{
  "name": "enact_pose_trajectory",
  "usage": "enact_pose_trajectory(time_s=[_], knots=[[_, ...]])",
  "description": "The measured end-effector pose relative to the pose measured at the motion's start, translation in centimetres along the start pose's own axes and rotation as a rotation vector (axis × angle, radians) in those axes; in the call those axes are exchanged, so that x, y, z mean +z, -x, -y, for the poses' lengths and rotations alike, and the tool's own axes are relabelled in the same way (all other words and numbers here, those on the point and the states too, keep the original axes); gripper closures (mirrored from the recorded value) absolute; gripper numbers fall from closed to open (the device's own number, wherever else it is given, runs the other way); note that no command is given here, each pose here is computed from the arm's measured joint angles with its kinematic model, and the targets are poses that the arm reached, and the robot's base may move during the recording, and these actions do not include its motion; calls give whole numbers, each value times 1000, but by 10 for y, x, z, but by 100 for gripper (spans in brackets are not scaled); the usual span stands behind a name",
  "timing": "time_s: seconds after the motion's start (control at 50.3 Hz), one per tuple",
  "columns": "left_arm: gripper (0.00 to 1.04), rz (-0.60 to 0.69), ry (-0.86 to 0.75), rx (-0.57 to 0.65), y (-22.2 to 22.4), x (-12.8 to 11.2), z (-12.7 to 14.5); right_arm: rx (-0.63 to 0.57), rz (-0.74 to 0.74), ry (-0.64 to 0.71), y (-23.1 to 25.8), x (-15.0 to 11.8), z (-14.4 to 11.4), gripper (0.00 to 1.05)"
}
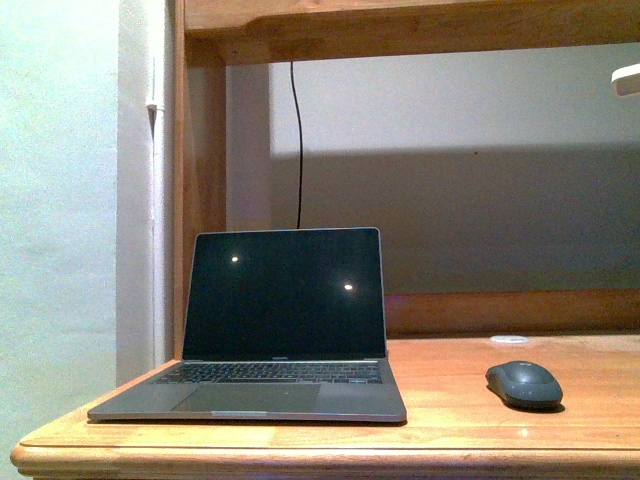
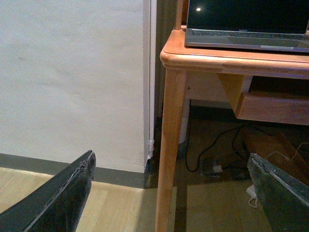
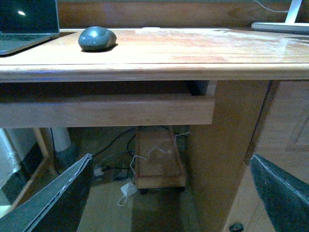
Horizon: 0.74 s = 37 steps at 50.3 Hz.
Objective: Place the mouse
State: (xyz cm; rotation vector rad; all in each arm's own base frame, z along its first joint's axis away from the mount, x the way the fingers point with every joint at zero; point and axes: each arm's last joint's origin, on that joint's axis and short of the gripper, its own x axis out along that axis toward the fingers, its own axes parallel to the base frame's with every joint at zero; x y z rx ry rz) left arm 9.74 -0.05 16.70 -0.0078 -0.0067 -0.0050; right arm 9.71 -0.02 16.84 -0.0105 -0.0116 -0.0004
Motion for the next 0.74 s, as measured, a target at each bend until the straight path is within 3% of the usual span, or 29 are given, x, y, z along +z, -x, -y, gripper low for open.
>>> enact_pose_trajectory(time_s=[0.736], knots=[[8,0,0,0,0,0,0,0,0,0,0,0,0,7]])
